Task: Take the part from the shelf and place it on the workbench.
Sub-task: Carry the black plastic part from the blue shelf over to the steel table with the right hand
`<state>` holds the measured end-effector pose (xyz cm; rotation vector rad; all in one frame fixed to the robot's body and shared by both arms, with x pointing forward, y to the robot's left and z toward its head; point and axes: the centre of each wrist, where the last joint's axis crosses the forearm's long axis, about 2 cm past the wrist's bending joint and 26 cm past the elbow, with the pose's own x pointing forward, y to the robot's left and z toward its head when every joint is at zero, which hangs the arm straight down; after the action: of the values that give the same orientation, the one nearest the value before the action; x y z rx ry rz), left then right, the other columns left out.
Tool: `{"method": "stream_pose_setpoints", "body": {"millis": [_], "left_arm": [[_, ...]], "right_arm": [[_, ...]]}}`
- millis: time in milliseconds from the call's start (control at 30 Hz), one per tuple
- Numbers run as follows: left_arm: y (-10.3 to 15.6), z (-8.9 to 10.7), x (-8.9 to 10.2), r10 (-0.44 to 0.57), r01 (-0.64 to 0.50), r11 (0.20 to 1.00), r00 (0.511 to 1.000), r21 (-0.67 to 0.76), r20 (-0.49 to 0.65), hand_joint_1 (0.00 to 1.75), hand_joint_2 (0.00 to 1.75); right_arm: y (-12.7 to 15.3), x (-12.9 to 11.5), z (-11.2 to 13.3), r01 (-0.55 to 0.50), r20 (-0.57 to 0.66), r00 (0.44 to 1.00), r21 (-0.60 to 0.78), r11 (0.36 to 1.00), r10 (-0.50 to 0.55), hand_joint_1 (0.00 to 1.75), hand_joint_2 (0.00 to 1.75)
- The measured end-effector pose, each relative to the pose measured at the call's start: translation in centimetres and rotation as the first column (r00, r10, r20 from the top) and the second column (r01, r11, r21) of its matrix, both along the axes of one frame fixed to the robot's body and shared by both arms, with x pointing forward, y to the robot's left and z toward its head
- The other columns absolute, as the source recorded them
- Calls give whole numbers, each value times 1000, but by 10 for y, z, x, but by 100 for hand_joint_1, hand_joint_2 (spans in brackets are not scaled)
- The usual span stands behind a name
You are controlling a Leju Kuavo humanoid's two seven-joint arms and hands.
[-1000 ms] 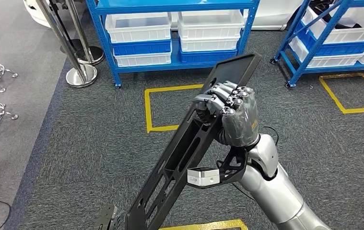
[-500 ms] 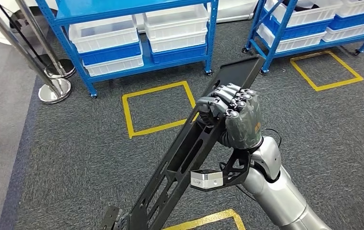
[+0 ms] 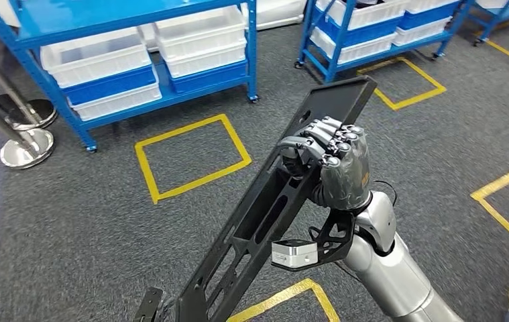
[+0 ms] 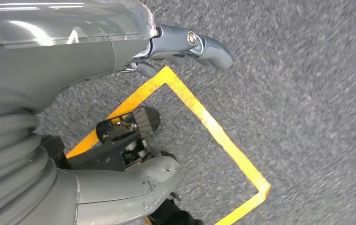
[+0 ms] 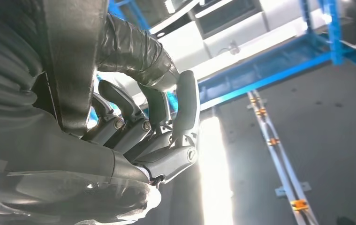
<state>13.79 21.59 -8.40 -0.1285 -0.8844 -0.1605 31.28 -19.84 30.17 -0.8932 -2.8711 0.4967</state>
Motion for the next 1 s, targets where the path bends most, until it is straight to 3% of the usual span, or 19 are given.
{"method": "stream_pose_setpoints", "body": {"millis": [1000], "left_arm": [[9,-1,2,-56,57,998,998,31,-15,0,175]], "right_arm": [[-11,-7,-1,20,33,999,38,999,-22,175,175]]}}
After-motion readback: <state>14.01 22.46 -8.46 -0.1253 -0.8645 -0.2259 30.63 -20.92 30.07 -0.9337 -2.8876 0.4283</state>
